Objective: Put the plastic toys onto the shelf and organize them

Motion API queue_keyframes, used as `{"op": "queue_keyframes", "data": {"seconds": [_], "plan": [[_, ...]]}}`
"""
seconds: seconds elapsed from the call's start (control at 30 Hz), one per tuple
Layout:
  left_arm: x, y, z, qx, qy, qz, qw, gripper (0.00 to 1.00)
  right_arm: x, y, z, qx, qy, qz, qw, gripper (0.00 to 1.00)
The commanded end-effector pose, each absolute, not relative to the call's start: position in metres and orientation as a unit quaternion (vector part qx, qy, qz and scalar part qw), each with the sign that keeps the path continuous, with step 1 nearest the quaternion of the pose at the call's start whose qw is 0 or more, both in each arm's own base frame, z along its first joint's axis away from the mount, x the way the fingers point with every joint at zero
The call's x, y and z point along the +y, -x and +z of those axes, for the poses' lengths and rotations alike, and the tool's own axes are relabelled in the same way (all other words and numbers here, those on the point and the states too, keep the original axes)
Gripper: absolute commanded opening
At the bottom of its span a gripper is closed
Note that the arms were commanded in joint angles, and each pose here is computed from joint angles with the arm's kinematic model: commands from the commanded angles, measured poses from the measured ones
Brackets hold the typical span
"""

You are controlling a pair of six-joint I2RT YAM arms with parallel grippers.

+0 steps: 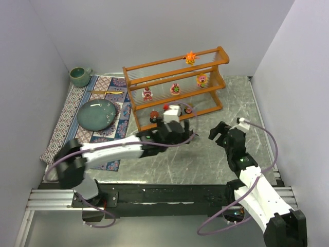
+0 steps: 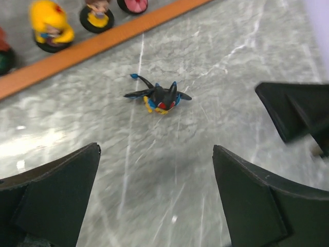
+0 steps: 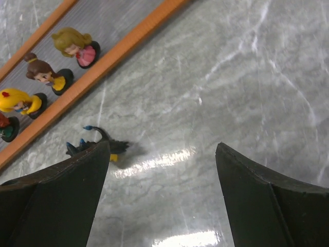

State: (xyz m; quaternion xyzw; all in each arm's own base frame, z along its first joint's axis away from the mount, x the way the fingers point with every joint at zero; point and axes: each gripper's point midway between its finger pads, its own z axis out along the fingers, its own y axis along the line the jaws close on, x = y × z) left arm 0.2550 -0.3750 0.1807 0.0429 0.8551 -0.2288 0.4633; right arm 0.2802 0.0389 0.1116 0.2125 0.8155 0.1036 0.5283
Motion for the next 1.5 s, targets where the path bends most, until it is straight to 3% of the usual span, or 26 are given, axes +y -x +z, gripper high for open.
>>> {"op": "queue_keyframes", "data": {"seconds": [0.0, 0.27, 0.57, 1.13, 1.33, 1.47], "plan": [[-0.415, -0.271, 0.18, 0.838, 0.002, -0.24, 0.491, 0.93, 0.03, -0.281, 0.12, 0.781, -0.252, 0.112, 0.56, 0.91], [-0.449, -0.292, 0.142, 0.844, -0.012, -0.194, 0.499, 0.85, 0.03, -0.278, 0.124, 0.767, -0.258, 0.124, 0.574, 0.93], [-0.453, -0.306, 0.112, 0.851, -0.021, -0.141, 0.506, 0.69, 0.032, -0.278, 0.127, 0.763, -0.252, 0.133, 0.58, 0.92], [-0.454, -0.317, 0.075, 0.866, -0.025, -0.111, 0.488, 0.66, 0.036, -0.279, 0.127, 0.763, -0.244, 0.14, 0.581, 0.92], [-0.453, -0.316, 0.068, 0.87, -0.021, -0.113, 0.479, 0.61, 0.037, -0.279, 0.126, 0.766, -0.24, 0.142, 0.58, 0.92], [-0.453, -0.316, 0.069, 0.869, -0.015, -0.122, 0.48, 0.5, 0.037, -0.279, 0.126, 0.766, -0.24, 0.141, 0.579, 0.92]]}}
